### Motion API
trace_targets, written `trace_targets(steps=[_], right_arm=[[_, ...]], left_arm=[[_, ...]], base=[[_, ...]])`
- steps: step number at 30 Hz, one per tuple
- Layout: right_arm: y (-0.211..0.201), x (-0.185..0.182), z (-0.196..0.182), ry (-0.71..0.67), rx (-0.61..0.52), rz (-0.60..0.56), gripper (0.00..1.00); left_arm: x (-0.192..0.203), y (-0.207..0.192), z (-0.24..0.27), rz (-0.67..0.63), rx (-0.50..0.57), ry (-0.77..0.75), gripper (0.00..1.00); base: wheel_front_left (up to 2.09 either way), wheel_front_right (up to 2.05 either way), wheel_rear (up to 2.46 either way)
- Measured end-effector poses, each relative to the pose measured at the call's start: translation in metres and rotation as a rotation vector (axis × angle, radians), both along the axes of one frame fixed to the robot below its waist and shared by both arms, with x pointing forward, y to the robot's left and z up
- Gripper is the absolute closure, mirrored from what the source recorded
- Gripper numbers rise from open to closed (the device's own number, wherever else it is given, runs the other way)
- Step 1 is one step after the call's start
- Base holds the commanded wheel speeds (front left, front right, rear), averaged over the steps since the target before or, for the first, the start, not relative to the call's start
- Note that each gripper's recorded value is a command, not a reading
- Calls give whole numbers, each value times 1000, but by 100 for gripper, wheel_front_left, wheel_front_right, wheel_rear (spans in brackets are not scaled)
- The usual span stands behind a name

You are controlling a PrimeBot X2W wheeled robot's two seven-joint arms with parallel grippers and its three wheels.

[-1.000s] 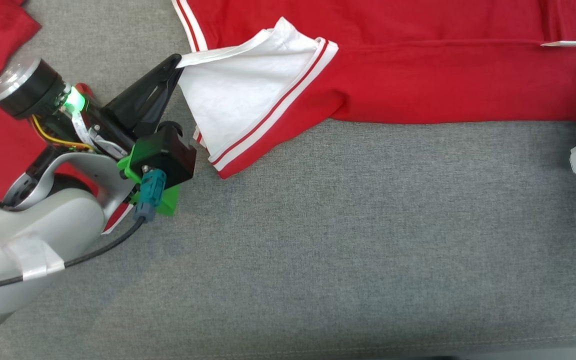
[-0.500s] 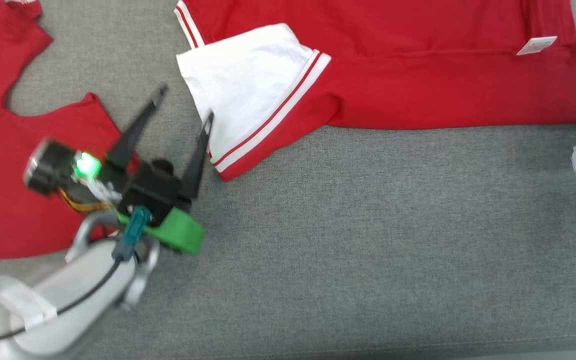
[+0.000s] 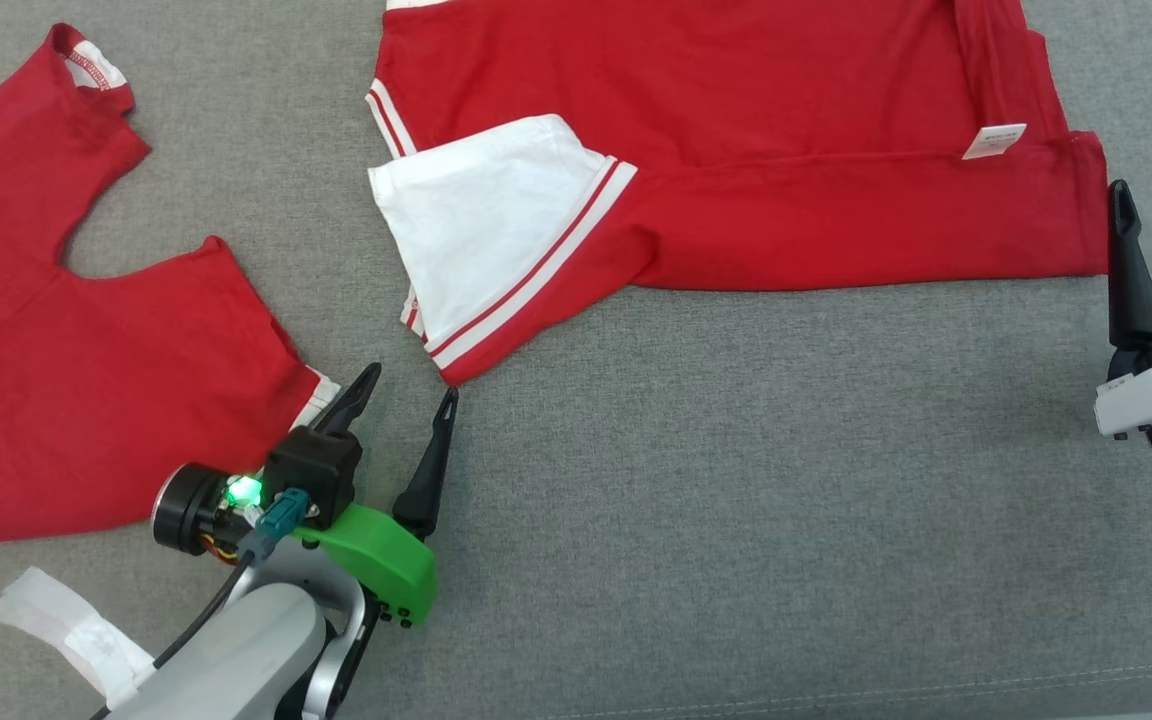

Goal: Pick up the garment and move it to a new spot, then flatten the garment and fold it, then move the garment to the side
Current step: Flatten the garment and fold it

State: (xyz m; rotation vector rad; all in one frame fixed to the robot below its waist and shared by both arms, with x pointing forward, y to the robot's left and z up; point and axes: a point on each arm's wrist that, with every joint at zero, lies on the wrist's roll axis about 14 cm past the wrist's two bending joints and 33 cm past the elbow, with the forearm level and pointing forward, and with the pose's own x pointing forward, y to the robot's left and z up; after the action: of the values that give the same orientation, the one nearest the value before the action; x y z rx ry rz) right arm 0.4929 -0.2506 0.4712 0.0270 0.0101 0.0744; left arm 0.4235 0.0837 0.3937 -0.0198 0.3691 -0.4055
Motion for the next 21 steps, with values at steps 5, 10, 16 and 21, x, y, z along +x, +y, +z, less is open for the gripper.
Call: trace_targets(steps=[5,10,16,21], right_arm=[[-7,-5,-2,12,-7,-17,0],[-8,-6,-15,49,-5,-18,0],[0,-8,-48,153,39,-6,0],[-9,-7,-68,221,55,-34,0]], left_arm=[[7,-2,-7,-12,9,9,0],[11,-8,-14,-33,-3,30,74],[12,-11,-20,-45,-23,53,100],[16,-5,-16,-32,-23,31,100]], base=[[0,0,0],[0,0,0],[0,0,0],[0,0,0]])
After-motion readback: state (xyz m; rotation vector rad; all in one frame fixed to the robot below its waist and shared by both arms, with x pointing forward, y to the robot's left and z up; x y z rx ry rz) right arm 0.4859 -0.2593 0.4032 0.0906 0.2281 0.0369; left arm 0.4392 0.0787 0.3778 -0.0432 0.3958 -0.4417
